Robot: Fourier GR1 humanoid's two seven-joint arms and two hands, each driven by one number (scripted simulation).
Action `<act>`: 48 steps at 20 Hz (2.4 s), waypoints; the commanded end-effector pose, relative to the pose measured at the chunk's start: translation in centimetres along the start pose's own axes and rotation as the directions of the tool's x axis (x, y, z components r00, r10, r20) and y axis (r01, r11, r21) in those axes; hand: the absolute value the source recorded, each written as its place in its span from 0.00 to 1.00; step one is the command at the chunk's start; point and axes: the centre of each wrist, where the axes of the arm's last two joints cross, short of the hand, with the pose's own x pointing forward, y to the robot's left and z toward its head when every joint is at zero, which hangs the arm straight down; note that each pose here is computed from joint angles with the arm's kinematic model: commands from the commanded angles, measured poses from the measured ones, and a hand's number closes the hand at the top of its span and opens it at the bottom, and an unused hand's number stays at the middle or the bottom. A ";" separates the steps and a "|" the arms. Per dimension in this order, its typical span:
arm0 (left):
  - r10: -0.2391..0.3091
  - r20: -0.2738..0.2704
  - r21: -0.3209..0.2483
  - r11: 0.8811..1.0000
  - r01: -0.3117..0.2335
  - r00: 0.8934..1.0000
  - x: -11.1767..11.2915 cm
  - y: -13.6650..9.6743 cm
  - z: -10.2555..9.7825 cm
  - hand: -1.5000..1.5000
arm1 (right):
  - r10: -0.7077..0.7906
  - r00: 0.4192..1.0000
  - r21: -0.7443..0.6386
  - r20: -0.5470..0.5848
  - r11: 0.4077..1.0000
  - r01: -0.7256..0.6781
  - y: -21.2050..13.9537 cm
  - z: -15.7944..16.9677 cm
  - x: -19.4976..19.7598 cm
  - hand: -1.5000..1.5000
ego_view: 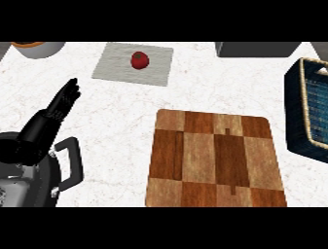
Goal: Pick the sweet potato from the cutting board and place it in the basket
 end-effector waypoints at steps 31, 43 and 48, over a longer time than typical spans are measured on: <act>-0.001 -0.008 -0.024 1.000 0.001 1.000 -0.7 -0.7 -0.1 0.50 | -0.028 0.998 -0.233 -0.058 0.972 0.014 -2.3 -13.3 -18.6 0.00; -0.006 0.004 -0.008 1.000 0.006 1.000 1.4 0.8 -0.8 0.50 | -0.211 0.977 -0.244 0.039 0.946 0.214 -5.5 -14.5 -18.2 0.00; 0.005 -0.013 -0.006 1.000 -0.006 1.000 1.2 -0.5 -1.9 0.50 | -0.365 0.929 -0.307 -0.068 0.893 0.328 -8.4 -14.8 -18.2 0.00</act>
